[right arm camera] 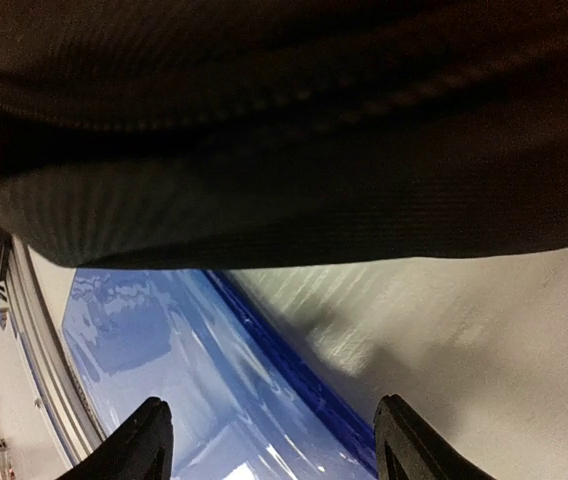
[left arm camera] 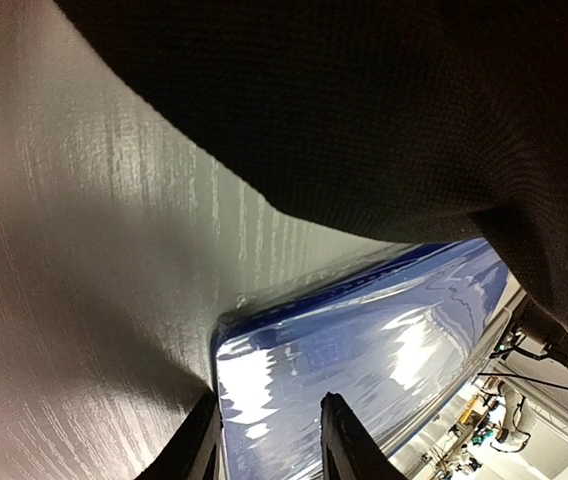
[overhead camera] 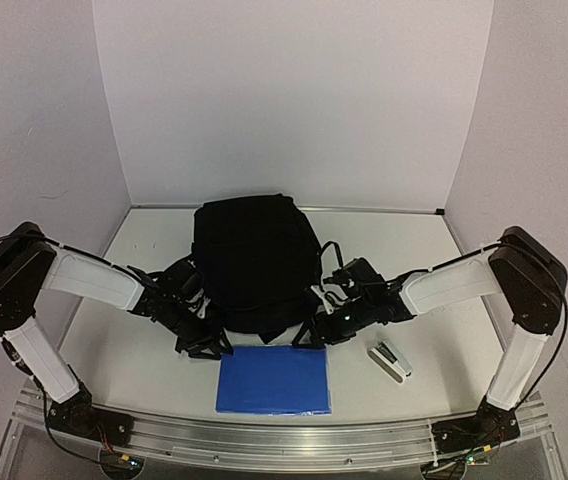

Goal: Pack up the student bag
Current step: Pick up the files from the center of the board.

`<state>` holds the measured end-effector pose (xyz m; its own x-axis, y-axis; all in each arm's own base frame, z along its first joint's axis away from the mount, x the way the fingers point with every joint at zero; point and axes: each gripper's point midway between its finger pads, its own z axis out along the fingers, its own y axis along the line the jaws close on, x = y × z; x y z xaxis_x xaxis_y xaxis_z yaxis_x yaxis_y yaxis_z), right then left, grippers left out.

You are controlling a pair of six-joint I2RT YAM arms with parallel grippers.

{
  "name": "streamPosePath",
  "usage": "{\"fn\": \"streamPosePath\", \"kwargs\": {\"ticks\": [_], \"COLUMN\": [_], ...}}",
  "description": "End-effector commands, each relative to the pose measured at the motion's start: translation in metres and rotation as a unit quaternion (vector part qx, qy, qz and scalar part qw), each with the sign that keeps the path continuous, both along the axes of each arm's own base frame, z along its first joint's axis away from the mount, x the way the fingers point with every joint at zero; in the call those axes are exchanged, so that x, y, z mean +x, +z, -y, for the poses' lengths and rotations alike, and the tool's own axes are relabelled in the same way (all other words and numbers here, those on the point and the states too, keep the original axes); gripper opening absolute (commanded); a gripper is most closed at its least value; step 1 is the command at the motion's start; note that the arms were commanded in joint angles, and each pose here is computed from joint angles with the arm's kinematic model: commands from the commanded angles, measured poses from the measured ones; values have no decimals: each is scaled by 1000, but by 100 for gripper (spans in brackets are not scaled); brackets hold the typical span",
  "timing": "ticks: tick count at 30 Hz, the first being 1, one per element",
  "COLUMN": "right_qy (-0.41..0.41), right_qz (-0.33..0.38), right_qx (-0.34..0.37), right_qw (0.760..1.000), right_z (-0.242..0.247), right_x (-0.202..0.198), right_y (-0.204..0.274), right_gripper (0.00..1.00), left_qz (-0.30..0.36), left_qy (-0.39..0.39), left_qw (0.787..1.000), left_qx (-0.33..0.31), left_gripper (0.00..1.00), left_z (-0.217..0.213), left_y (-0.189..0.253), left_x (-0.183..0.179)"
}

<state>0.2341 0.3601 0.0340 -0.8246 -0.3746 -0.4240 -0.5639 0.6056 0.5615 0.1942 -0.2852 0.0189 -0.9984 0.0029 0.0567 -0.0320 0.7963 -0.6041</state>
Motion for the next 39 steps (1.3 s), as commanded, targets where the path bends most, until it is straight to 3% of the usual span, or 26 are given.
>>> {"fn": "streamPosePath", "kwargs": {"ticks": [1,8,15,30,34,39], "right_qy": [75,102,80,59,95,121], "right_qz": [-42,-116,-150,-117,-153,-172], "right_qx": [34,24,4,-43,-6,38], "right_qw": [996,988,985,990,984,977], "right_z": [-13,1,2,1,-3,-9], "right_x": [-25,-57,-57,-34,-53,-64], "right_y": [9,3,-14,-35,-18,9], "right_gripper": [63,53,46,51,50,40], "left_qz": [19,18,19,44,54,60], "left_qy": [-4,-10,-15,-41,-41,-42], "left_qw": [1000,1000,1000,997,996,996], "left_qx": [2,-7,-11,-52,-53,-54], "left_gripper": [35,35,35,35,35,35], "left_z": [6,13,17,29,31,33], "left_y": [-2,-3,-4,7,8,7], "left_x": [11,14,16,19,23,26]}}
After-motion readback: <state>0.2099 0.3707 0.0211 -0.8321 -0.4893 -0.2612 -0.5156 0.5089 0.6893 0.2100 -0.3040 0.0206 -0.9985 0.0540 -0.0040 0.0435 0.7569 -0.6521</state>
